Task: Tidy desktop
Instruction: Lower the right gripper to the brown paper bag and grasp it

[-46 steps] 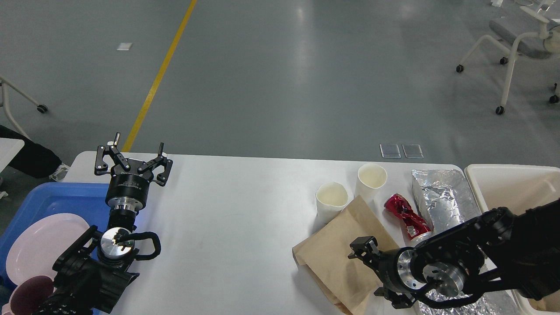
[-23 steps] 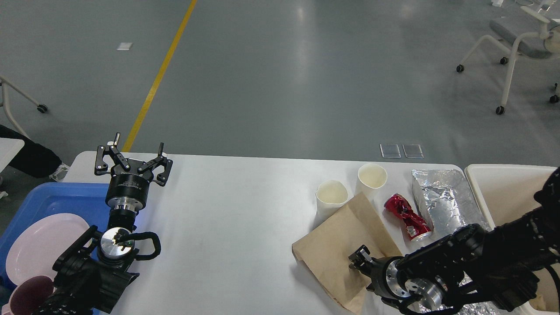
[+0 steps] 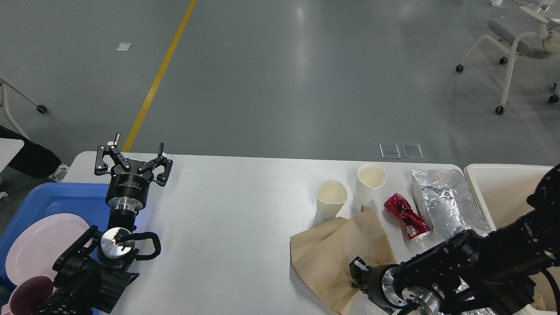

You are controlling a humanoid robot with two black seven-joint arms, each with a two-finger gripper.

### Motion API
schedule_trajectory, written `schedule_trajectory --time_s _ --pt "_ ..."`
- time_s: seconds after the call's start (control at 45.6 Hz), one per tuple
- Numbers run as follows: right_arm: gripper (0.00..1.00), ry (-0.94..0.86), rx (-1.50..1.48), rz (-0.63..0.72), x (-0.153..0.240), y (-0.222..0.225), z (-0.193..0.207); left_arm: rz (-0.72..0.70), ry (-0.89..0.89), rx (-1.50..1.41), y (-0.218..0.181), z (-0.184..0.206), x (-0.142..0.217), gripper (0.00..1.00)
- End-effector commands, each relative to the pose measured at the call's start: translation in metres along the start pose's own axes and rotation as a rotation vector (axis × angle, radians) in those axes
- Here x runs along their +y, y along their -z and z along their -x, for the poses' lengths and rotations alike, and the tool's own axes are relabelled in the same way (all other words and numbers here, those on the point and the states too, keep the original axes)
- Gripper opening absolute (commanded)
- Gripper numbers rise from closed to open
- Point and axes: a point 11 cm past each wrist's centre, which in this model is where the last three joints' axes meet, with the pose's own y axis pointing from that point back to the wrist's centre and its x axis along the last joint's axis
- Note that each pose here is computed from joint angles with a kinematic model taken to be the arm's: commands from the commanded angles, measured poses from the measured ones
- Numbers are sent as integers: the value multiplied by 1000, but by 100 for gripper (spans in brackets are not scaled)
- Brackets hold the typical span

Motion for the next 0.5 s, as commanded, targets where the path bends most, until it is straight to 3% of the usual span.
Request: schedule_trajectory --time_s 0.0,0.175,0.329,0.483 --pt "0 4 26 -20 17 2 -10 1 0 0 0 0 0 100" --pt "0 -5 76 -32 48 5 -24 1 0 0 0 0 0 100" --pt "0 -54 216 -9 83 18 -73 1 0 0 0 0 0 100" --pt "0 37 411 -16 156 55 -115 1 0 0 0 0 0 100"
